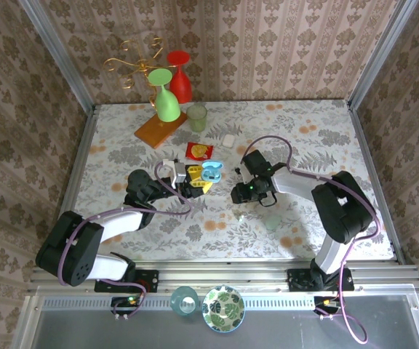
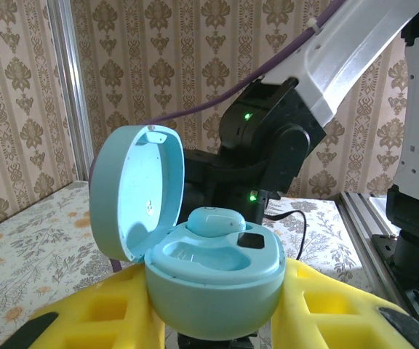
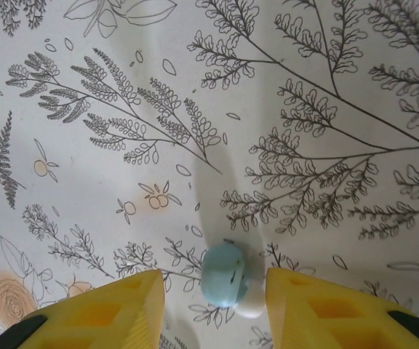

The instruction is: Insert the wireless bluetooth earbuds into the charging case

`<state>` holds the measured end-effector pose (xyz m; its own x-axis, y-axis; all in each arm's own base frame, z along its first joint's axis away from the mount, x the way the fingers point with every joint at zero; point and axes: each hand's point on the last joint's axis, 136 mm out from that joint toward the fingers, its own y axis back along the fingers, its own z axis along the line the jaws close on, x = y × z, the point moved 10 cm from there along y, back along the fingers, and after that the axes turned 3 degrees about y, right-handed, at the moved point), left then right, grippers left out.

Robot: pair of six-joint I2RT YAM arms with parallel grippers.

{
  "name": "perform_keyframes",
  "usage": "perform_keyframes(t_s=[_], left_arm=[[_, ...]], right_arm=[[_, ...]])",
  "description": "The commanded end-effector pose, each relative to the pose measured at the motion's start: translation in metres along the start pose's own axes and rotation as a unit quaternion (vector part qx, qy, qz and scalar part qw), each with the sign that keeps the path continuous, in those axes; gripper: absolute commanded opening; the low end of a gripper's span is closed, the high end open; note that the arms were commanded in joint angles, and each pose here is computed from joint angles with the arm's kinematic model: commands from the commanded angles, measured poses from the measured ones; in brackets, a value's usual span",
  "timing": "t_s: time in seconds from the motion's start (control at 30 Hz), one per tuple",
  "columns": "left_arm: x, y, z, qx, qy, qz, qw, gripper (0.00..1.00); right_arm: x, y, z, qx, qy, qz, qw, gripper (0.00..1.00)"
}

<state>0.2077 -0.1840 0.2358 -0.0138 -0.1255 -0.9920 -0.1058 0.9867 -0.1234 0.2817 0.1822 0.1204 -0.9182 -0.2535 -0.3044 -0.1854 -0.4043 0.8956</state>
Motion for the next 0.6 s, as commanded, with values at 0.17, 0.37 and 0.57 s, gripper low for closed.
perform_keyframes(t_s=[0.17, 0.37, 0.57], left_arm=[[-0.008, 0.013, 0.001, -0.026, -0.022, -0.018, 0.999, 0.26], [-0.009, 0.033, 0.006, -0.078, -0.029, -0.013, 0.996, 0.26], [-0.014, 0.044, 0.004, -0.113, -0.042, -0.005, 0.993, 0.26]], right_arm=[[-0.004, 0.025, 0.011, 0.133, 0.035, -0.009, 0.990, 0.40], [-0.006, 0.025, 0.025, 0.202, 0.035, -0.013, 0.979, 0.35], [-0.008, 0.012, 0.040, 0.239, 0.044, -0.008, 0.970, 0.30]])
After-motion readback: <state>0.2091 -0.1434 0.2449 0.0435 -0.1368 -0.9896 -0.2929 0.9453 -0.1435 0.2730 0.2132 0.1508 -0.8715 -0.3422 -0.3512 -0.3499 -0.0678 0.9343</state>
